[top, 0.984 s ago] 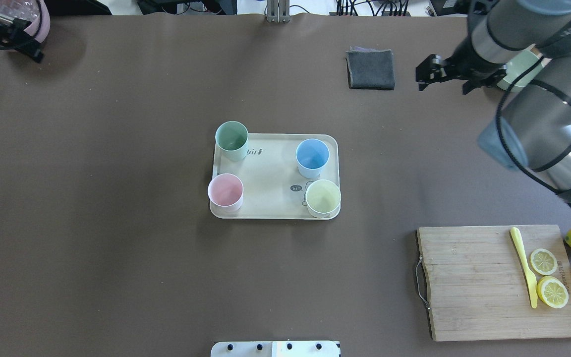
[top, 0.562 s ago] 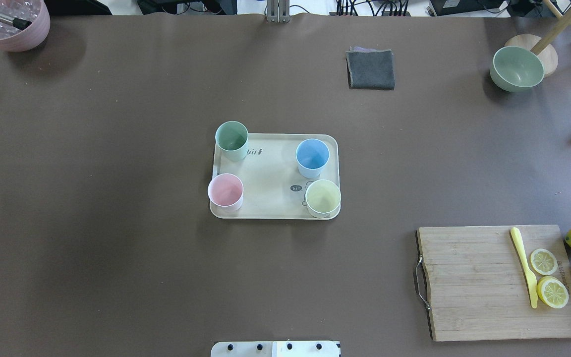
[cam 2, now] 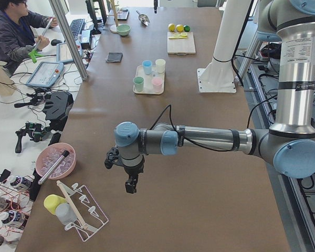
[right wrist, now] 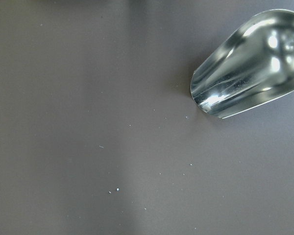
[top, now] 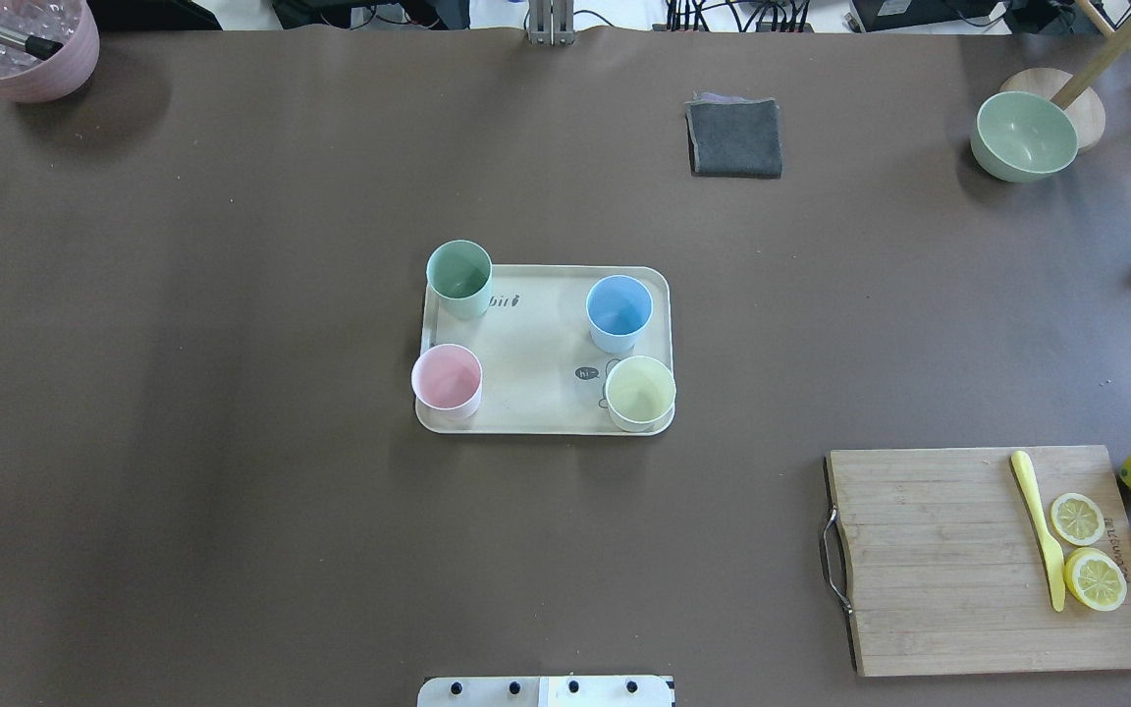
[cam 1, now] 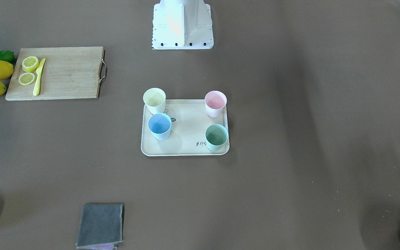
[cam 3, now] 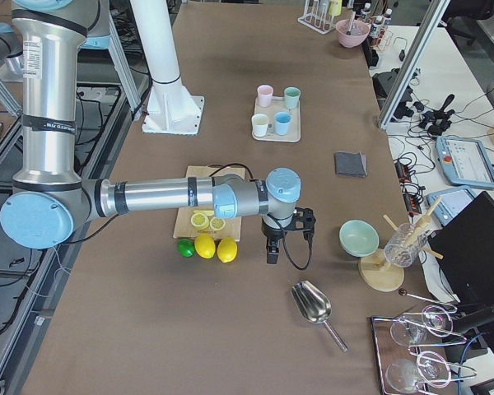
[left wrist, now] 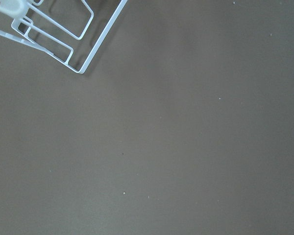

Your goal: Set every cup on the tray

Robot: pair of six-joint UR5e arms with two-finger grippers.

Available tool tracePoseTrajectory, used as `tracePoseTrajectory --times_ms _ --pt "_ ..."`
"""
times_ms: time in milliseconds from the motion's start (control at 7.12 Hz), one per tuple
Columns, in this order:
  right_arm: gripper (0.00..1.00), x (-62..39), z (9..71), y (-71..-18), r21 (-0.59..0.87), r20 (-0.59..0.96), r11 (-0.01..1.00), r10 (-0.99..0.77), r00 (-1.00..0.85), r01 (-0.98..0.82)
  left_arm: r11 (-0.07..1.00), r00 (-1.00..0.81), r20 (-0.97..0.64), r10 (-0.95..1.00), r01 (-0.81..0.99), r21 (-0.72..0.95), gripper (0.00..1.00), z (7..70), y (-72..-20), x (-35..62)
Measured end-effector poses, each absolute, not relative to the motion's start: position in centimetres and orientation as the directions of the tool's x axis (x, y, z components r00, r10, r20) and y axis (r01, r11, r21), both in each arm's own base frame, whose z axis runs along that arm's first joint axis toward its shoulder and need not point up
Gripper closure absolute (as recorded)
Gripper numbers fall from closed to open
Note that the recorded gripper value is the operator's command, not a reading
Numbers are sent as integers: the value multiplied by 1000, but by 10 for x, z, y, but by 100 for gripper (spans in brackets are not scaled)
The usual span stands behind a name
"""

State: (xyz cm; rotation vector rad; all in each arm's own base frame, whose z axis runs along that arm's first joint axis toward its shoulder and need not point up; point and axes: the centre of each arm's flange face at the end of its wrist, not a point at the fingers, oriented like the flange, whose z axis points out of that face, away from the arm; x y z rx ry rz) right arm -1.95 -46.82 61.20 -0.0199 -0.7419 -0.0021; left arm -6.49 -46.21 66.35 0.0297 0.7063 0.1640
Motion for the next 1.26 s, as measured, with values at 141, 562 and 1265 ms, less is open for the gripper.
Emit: tracePoseTrajectory --times_ms 141,562,1265 --pt "0 -21 605 -470 -7 686 1000 -5 728 13 988 719 -679 150 -128 82 1 662 -461 -64" --pt "0 -17 572 -474 43 712 999 -34 701 4 992 658 -742 126 -90 89 1 661 -457 -71" --pt "0 9 601 -448 -27 679 1000 8 734 14 992 662 -739 127 -82 98 1 661 -457 -76"
